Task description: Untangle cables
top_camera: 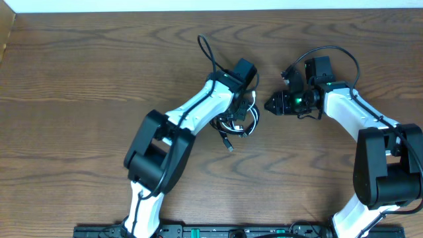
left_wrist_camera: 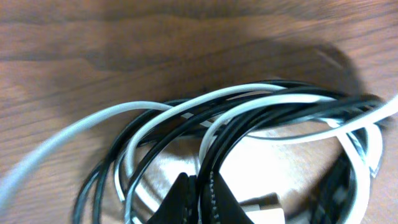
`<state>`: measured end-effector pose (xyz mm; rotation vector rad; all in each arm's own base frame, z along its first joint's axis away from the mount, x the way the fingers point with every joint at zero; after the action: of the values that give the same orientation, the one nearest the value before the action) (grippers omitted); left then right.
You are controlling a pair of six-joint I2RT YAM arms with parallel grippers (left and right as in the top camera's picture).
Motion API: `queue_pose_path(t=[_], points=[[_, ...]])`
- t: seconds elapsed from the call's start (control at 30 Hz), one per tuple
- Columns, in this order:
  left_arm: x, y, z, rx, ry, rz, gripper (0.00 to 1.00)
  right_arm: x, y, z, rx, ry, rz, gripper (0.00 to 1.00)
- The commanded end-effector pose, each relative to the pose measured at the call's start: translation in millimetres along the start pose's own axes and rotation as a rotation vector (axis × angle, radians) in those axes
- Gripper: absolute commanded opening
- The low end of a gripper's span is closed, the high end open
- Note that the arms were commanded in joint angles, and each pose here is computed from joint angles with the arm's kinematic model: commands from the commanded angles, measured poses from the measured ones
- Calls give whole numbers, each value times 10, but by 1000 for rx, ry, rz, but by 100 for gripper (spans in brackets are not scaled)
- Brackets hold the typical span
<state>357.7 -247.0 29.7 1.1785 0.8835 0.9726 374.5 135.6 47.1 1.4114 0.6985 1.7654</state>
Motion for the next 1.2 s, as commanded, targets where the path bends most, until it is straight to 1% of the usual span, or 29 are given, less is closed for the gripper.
queue_pose_path(t=[0.0, 0.13, 0.23, 0.43, 0.63, 0.8, 0.9, 0.97, 1.17], points=[[8, 422, 147, -99, -31, -32, 7, 229, -24, -84, 34, 104, 151, 50], [-137, 644, 162, -134, -121, -124, 8, 306, -10, -92, 36, 125, 199, 50], [-245, 720, 141, -135, -138, -193, 7, 311, -9, -87, 34, 127, 202, 51], [-475, 780, 73, -113, -190, -341, 7, 307, -11, -73, 28, 130, 199, 56], [-578, 822, 50, -108, -211, -412, 7, 153, -43, -44, 17, 103, 93, 59], [-763, 936, 6, -105, -263, -563, 7, 157, -70, -41, 14, 118, 72, 59], [-806, 1006, -7, -100, -262, -640, 7, 87, -87, -26, 7, 92, 15, 53], [-807, 1051, -2, -99, -255, -685, 7, -3, -90, -8, -4, 58, -45, 51], [-794, 1200, 17, -107, -244, -816, 8, -14, -98, -6, -6, 53, -62, 53]])
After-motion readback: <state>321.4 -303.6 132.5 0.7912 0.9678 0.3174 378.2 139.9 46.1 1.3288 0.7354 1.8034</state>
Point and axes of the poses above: each gripper's point midway between its finger pads, its own y axis back along the fingers, its own x axis along the line the jaws close on, z = x × y, the point moved 1 cm from there along y, back along the fingers, and after that the axes turned 5 degrees about -y, right-handed, at the moved point
